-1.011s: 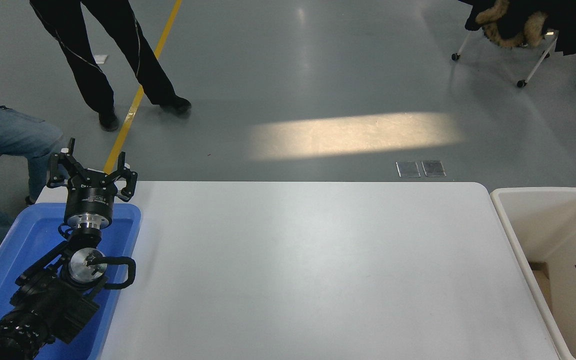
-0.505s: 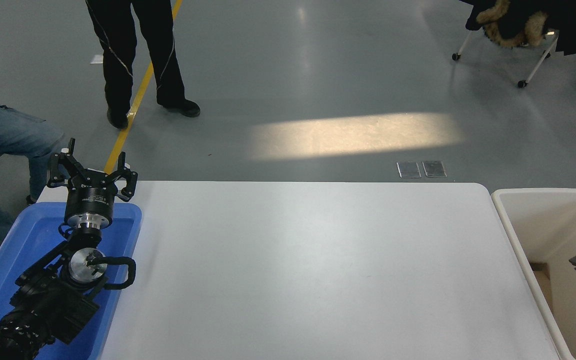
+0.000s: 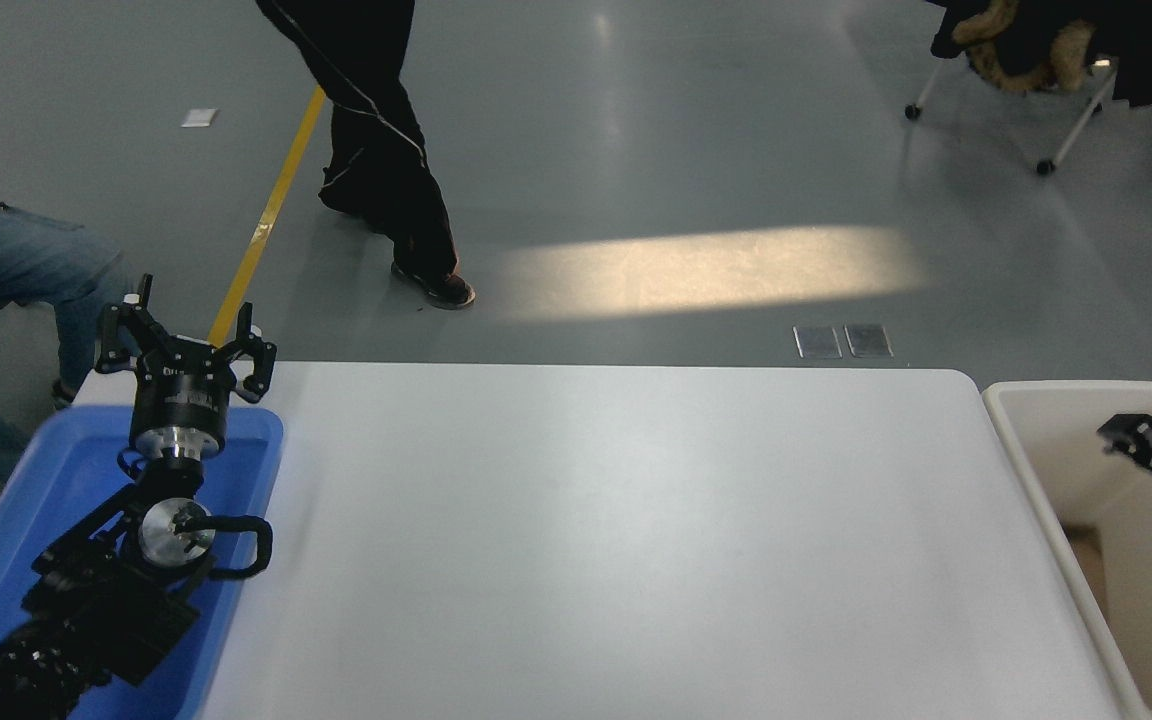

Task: Pick up paper ball place in dustbin

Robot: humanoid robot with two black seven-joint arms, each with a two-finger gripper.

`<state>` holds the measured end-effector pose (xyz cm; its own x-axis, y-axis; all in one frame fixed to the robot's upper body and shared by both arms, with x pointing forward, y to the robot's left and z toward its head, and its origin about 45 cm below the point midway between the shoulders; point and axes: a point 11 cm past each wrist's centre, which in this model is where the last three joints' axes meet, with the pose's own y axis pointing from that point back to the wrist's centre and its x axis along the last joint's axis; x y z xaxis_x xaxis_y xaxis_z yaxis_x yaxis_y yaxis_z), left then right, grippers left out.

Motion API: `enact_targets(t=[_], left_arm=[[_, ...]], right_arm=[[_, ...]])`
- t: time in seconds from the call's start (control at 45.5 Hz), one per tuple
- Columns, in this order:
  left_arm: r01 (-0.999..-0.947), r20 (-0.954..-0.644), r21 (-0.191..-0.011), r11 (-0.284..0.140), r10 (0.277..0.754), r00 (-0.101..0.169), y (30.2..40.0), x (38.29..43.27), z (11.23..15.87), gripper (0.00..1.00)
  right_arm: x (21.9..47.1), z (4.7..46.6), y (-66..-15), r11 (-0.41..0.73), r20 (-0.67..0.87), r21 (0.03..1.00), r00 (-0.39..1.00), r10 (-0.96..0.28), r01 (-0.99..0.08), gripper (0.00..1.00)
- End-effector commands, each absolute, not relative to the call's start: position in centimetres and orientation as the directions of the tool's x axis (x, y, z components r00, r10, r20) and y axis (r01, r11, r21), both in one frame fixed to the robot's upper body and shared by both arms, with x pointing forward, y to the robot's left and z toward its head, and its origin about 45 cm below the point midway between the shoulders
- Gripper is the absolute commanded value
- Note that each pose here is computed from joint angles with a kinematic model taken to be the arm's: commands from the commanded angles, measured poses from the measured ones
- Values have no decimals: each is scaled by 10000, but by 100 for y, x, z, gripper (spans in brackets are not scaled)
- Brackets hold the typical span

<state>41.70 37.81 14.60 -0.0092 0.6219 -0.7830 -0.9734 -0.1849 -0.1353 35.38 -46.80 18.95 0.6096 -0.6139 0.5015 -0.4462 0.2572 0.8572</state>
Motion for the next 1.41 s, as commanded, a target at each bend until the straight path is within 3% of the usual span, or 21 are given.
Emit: enact_targets(t=[0.0, 0.22, 0.44, 0.615, 0.813, 1.385], left_arm=[[-9729, -7839, -1360, -1869, 6208, -97, 3785, 4170, 1463, 99], [-9723, -7839, -1359, -1902, 6208, -119, 3797, 4164, 1460, 99], [-9724, -7843, -1346, -1904, 6202, -129, 3793, 4163, 1455, 99], [-9724, -7843, -1346, -1904, 6202, -129, 3793, 4163, 1455, 99], [-9724, -7843, -1346, -1904, 6202, -129, 3793, 4163, 1455, 99], [-9724, -7843, -1346, -1904, 6202, -129, 3793, 4163, 1455, 99]], right_arm=[[3505, 2581, -3833, 2034, 4568, 8895, 7837, -4208, -4093, 100], [3239, 2960, -3010, 1292, 3869, 9219, 8857, -2568, -3652, 100], [3270, 3285, -2670, 915, 3534, 9351, 9209, -1647, -3424, 100], [3215, 3796, -2247, -245, 2929, 9545, 9499, -1094, -2971, 100], [3105, 4106, -1906, -1408, 2375, 9570, 9638, -1213, -2535, 100], [3113, 4095, -1965, -1574, 2187, 9546, 9539, -2057, -2528, 100]])
